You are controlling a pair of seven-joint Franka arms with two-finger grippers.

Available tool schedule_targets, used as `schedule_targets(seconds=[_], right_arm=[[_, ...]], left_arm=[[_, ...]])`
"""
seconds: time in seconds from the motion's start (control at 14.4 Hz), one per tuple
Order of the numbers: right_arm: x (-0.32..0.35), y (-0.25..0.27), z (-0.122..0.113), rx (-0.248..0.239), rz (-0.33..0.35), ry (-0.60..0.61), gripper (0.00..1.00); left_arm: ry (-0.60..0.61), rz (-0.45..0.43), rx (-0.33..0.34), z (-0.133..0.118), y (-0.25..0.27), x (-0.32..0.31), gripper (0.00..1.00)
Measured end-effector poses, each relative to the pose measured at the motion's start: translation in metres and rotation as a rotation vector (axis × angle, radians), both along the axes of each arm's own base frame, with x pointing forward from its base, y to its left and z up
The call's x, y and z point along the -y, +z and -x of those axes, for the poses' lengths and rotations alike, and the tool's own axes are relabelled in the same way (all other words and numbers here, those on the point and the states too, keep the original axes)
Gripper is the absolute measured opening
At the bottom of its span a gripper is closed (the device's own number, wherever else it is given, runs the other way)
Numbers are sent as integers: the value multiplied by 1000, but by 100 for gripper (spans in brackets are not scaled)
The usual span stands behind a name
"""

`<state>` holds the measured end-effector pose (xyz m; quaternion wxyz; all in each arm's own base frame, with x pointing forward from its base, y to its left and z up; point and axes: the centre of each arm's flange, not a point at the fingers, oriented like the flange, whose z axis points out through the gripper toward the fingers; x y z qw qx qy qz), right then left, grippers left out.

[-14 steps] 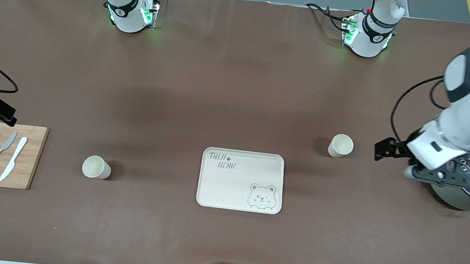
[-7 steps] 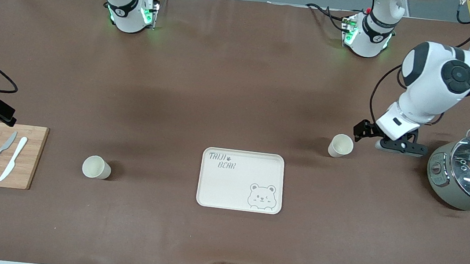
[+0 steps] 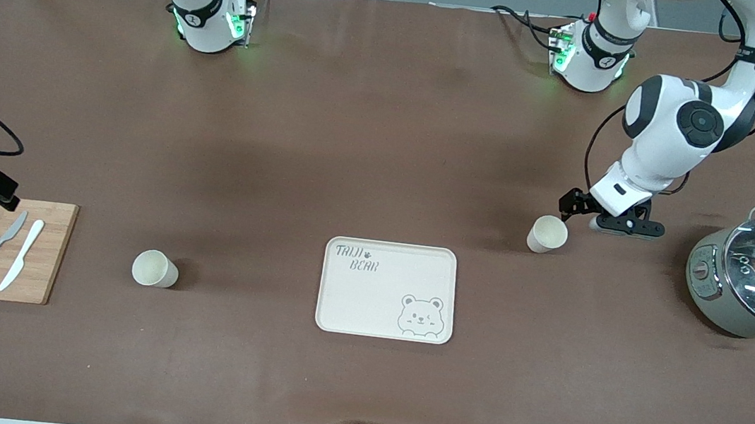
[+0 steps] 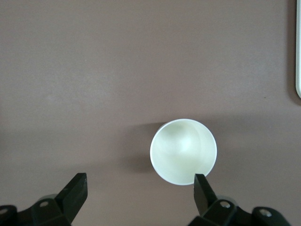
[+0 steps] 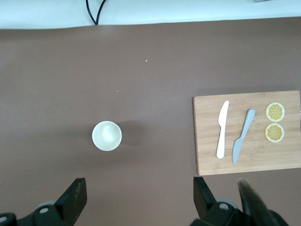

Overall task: Place white IKEA cup upright on tray with both arms
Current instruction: 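Grasp the cup with the left gripper while the right gripper reaches the other cup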

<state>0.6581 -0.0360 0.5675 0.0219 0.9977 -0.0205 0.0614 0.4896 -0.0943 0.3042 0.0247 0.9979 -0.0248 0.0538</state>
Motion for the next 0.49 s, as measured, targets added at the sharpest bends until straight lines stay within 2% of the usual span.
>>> schedule_targets(seconds=[0.21, 0.49], right_arm=[[-10, -35, -14, -1, 2, 23, 100], [-6, -108, -38, -32, 18, 135, 100]], left_arm=[[2, 4, -5, -2, -14, 0, 100], [6, 11, 7, -5, -31, 0, 100]])
